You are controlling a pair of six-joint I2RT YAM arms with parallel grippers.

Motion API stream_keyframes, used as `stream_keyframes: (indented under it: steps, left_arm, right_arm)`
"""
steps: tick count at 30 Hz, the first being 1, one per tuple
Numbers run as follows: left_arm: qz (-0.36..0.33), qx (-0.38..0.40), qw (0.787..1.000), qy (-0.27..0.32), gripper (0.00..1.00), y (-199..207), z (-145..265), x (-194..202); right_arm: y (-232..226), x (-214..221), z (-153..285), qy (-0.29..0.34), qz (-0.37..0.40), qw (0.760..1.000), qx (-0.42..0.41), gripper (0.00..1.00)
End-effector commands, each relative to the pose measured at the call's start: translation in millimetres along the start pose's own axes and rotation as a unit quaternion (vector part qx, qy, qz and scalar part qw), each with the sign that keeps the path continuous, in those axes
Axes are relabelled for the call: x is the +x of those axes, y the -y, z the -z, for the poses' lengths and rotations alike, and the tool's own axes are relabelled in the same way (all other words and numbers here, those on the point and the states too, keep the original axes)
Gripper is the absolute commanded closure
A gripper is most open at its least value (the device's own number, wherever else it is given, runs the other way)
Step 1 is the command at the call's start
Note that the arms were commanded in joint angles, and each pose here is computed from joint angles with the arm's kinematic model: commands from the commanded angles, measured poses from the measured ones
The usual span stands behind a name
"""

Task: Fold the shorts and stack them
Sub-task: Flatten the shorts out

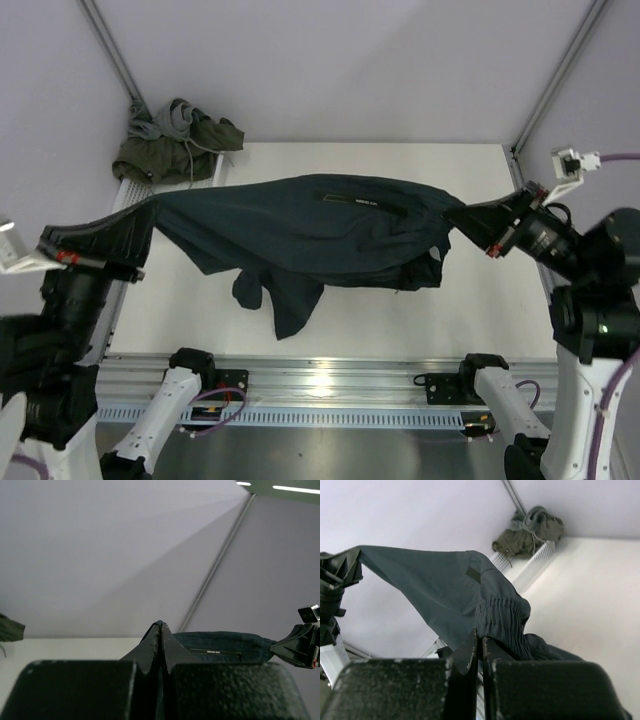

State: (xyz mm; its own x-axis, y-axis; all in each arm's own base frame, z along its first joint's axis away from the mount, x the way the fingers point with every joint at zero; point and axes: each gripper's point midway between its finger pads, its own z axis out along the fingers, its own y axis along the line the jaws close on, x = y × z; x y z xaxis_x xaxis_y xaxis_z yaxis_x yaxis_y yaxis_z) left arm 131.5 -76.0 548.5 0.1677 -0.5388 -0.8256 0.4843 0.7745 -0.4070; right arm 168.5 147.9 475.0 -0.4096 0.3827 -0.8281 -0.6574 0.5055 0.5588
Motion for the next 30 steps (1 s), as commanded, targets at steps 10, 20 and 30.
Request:
stream_keyframes:
  steps: [10,20,30]
  left_arm:
    - [0.031,0.055,0.998,-0.028,1.00,20.6,17.2,15.9]
    - [0.050,0.013,0.997,-0.063,1.00,-26.8,-36.6,68.0]
    - [0.038,0.037,0.998,-0.041,1.00,-4.5,-18.7,41.1]
  right_arm:
    - [-34.7,4.2,24.4,0.001,0.025,1.000,0.003,1.00]
    - [12.1,-8.9,-6.1,-0.016,0.005,1.000,0.025,1.00]
    - [-5.8,-9.8,0.8,-0.022,0.016,1.000,0.009,1.00]
